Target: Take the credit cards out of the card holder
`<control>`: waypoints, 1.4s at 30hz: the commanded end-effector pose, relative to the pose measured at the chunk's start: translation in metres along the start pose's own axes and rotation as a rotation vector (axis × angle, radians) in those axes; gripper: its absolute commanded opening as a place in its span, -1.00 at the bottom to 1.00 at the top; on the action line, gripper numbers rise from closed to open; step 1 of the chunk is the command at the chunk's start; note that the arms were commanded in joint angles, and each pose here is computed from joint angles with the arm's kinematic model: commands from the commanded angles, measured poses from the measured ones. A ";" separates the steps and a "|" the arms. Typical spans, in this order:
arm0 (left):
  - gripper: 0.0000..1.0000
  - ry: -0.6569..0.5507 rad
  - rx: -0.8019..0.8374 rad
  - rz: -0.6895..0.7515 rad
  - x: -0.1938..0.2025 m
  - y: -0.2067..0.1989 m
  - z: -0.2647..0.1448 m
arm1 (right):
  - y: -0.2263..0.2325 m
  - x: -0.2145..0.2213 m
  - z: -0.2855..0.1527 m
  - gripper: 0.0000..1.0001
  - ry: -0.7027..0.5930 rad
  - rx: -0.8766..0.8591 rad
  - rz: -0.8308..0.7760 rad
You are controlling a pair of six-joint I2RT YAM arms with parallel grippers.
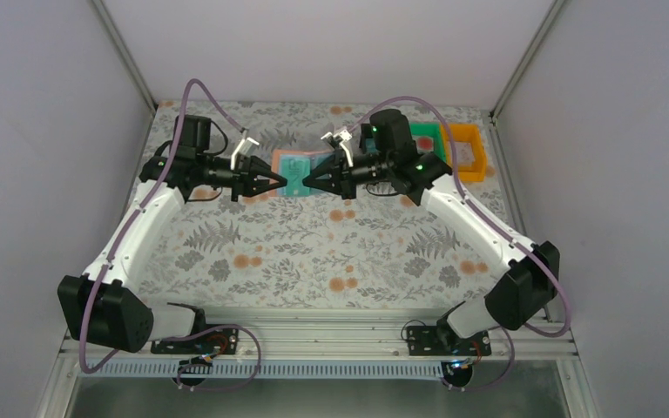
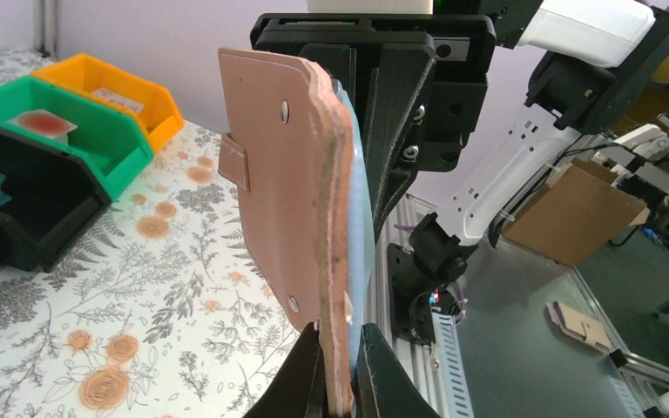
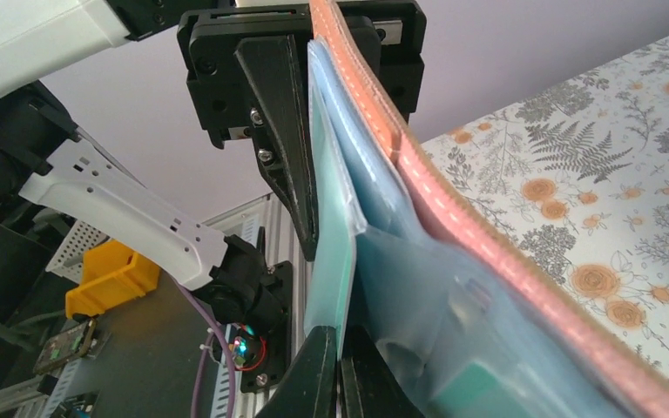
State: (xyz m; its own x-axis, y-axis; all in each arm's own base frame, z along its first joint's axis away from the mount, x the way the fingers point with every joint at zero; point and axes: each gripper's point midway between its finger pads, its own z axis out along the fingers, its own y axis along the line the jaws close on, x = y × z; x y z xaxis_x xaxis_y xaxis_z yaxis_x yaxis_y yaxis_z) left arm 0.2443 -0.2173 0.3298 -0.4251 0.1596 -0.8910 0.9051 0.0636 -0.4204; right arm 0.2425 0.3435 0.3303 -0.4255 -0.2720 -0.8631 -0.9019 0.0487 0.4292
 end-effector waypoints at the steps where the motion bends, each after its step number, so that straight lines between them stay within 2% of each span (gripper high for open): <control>1: -0.89 -0.024 0.069 0.062 -0.006 -0.020 -0.001 | 0.005 -0.009 -0.013 -0.92 0.000 0.064 -0.055; 14: -0.74 -0.028 0.082 0.059 -0.006 -0.021 -0.001 | 0.003 -0.013 -0.026 -0.91 -0.002 0.109 -0.042; 18: -0.94 -0.025 0.072 0.057 -0.006 -0.019 -0.001 | 0.000 -0.011 -0.029 -0.92 0.012 0.132 -0.051; 28: -0.95 -0.012 -0.053 -0.023 0.003 0.011 -0.001 | -0.029 -0.003 -0.067 -0.92 -0.003 0.273 0.004; 32: -0.95 -0.041 -0.125 -0.128 0.018 0.040 -0.012 | -0.054 -0.005 -0.101 -0.92 -0.031 0.441 0.070; 36: -0.95 -0.087 -0.187 -0.315 0.056 0.076 -0.014 | -0.070 -0.011 -0.130 -0.92 -0.075 0.593 0.105; 42: -0.95 -0.054 -0.228 -0.617 0.127 0.131 0.002 | -0.068 -0.001 -0.126 -0.92 -0.062 0.569 0.124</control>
State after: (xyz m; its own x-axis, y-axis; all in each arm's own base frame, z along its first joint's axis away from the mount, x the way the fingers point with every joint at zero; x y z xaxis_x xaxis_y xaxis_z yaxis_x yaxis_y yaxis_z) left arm 0.2877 -0.1890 0.1908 -0.8051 0.0297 -0.5924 0.5706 0.3115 -0.7599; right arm 0.3177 0.2221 0.3374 -0.5037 -0.1821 -0.8445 -0.7503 0.5767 0.3232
